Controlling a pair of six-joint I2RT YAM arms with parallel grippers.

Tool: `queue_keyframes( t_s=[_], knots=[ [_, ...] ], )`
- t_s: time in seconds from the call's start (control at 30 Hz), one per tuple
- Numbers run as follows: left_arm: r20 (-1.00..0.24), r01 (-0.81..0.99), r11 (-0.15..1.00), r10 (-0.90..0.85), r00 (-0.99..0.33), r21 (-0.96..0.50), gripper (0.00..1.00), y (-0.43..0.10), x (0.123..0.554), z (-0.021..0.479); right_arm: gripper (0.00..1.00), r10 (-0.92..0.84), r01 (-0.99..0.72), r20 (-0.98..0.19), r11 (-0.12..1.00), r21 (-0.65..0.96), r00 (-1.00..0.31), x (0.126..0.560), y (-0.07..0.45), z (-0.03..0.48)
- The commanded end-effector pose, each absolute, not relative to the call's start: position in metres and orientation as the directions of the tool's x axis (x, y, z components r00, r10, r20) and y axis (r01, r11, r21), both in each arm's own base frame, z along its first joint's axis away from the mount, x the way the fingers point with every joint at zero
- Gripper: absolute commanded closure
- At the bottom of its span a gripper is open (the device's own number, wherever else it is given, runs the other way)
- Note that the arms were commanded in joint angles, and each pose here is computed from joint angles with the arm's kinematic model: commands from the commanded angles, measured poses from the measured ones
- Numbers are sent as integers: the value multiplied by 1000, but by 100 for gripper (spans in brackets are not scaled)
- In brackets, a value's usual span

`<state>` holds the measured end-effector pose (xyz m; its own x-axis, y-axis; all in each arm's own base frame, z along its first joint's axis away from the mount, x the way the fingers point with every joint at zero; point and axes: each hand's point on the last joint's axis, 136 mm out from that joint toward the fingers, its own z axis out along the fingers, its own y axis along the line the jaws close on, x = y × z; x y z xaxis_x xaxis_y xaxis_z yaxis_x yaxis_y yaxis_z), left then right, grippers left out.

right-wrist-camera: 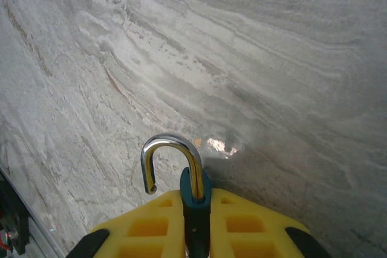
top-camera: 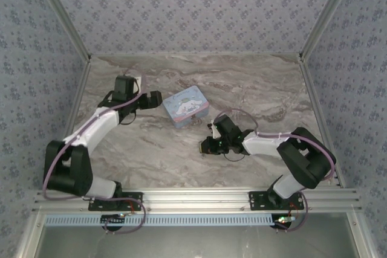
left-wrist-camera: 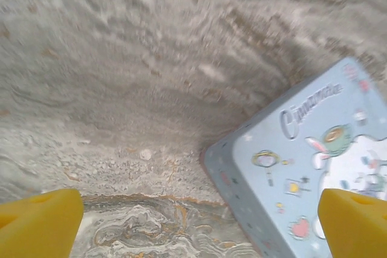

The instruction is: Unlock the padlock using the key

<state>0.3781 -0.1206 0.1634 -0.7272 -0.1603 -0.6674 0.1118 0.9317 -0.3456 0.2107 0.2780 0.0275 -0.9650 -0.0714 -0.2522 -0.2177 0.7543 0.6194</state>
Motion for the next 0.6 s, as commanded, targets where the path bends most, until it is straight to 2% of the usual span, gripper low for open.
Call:
queue_keyframes(
  t_s=[0.0, 0.23, 0.37, 0.57],
  knots=[
    [-681, 86, 944, -163, -714, -317, 1, -107, 362, 175, 80, -63, -196, -232, 768, 609, -971, 212, 277, 25],
    [-728, 59, 952, -187, -660, -299, 1, -90, 331, 202, 72, -61, -202, -251, 783, 589, -966, 214, 268, 32],
    [-746, 49, 954, -197, -636, -295, 1, -83, 316, 214, 70, -58, -204, -261, 790, 578, -964, 213, 259, 37],
    [-774, 34, 949, -234, -588, -312, 1, -74, 297, 226, 61, -12, -224, -363, 806, 548, -932, 224, 229, 69]
  ],
)
